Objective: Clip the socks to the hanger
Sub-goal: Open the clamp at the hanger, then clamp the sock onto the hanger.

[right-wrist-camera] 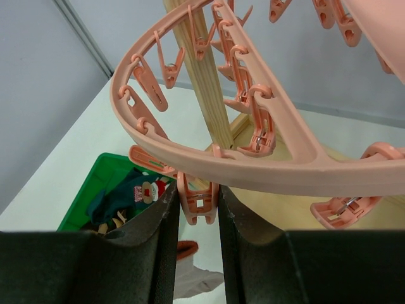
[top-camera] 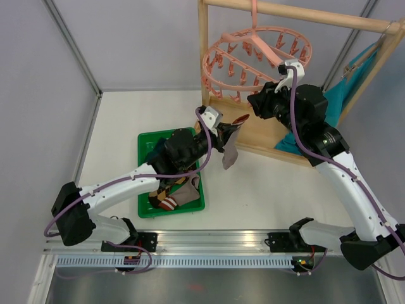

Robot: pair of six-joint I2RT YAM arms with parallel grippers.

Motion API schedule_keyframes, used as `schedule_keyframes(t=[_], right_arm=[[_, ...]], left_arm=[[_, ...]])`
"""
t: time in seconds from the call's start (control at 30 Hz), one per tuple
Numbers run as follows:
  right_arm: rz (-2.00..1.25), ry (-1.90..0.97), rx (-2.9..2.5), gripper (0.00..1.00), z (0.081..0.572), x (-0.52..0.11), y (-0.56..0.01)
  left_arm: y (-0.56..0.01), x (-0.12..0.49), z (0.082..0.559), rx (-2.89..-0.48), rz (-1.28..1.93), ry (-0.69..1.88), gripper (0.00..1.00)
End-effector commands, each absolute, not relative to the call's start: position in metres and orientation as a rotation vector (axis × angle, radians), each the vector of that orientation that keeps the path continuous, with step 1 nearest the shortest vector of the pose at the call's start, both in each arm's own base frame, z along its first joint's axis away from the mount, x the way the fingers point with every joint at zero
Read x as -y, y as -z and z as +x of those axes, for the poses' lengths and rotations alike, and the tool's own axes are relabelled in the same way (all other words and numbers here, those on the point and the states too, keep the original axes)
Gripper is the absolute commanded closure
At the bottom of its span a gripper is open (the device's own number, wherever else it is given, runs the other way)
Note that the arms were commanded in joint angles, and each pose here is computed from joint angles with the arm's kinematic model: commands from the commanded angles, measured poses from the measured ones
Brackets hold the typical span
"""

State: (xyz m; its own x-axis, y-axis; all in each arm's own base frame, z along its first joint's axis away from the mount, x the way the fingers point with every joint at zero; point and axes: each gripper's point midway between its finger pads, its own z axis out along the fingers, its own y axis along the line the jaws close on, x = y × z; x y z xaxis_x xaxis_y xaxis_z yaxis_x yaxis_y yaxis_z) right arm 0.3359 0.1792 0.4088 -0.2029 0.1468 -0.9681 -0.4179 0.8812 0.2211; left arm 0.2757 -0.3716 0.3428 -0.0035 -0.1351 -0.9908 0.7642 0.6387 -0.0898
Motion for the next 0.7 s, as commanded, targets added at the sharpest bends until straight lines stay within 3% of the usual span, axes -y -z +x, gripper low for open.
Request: schedule_keyframes(t=[0.0, 0.67], right_arm=[[-0.128, -0.509, -1.691, 1.0, 0.339, -0.174, -0.424], [-0.022, -0.468, -1.746, 1.0, 0.349, -0.173, -0.423]], left_arm=[[-0.381, 0.37, 0.283, -1.245, 0.441, 0.789, 0.98], [-0.375, 0.381, 0.296, -1.185, 0.354, 0.684, 0.98]])
